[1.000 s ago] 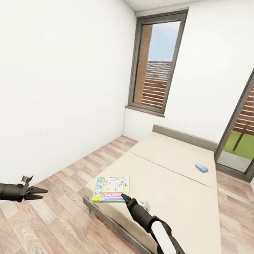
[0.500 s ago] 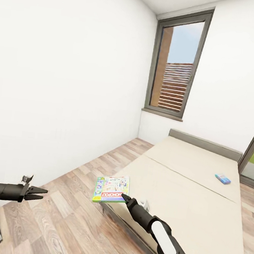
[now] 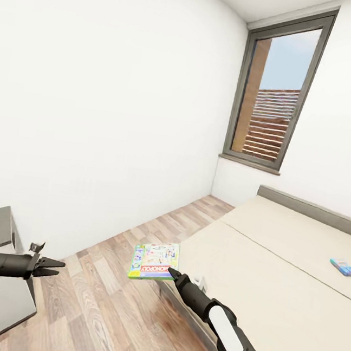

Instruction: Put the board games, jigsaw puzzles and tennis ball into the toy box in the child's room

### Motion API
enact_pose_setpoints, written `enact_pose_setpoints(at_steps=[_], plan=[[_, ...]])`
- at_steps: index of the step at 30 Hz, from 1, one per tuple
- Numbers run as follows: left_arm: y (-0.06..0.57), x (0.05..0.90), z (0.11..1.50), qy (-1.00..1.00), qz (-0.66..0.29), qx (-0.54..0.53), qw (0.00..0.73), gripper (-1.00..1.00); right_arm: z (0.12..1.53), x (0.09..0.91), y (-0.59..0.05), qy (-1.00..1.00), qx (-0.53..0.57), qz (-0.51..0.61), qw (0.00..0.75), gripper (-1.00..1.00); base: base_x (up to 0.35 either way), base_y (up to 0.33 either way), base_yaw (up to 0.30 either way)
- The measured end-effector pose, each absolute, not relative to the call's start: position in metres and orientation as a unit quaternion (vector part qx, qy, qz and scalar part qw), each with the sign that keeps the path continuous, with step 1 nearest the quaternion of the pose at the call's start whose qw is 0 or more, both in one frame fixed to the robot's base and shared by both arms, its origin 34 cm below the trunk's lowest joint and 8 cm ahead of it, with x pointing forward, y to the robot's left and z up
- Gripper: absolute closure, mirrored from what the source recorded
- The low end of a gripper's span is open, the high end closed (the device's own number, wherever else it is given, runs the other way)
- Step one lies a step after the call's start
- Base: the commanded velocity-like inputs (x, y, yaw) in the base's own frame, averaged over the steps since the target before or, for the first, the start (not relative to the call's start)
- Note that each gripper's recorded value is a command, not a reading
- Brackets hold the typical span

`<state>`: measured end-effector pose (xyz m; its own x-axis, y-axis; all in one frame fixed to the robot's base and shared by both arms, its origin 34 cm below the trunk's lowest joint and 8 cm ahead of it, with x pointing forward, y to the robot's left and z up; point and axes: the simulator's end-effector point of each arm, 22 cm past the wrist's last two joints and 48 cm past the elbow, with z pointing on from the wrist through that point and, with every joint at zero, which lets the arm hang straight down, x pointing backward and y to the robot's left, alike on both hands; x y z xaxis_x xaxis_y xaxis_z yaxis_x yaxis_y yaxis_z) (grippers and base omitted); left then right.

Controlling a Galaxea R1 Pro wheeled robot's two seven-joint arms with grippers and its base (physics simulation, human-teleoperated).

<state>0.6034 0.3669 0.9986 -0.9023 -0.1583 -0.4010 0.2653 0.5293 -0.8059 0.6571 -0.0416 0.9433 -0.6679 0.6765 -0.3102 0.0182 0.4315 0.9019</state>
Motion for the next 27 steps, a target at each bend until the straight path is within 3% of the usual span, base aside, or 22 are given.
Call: enact_pose_setpoints(at_steps=[27], plan=[[0.366, 0.597, 1.013, 0.846, -0.485, 0.032, 0.218, -1.0, 0.959, 0.654, -0.045, 0.772, 0.228, 0.477, 0.353, 1.0, 0.0, 0.0, 0.29]])
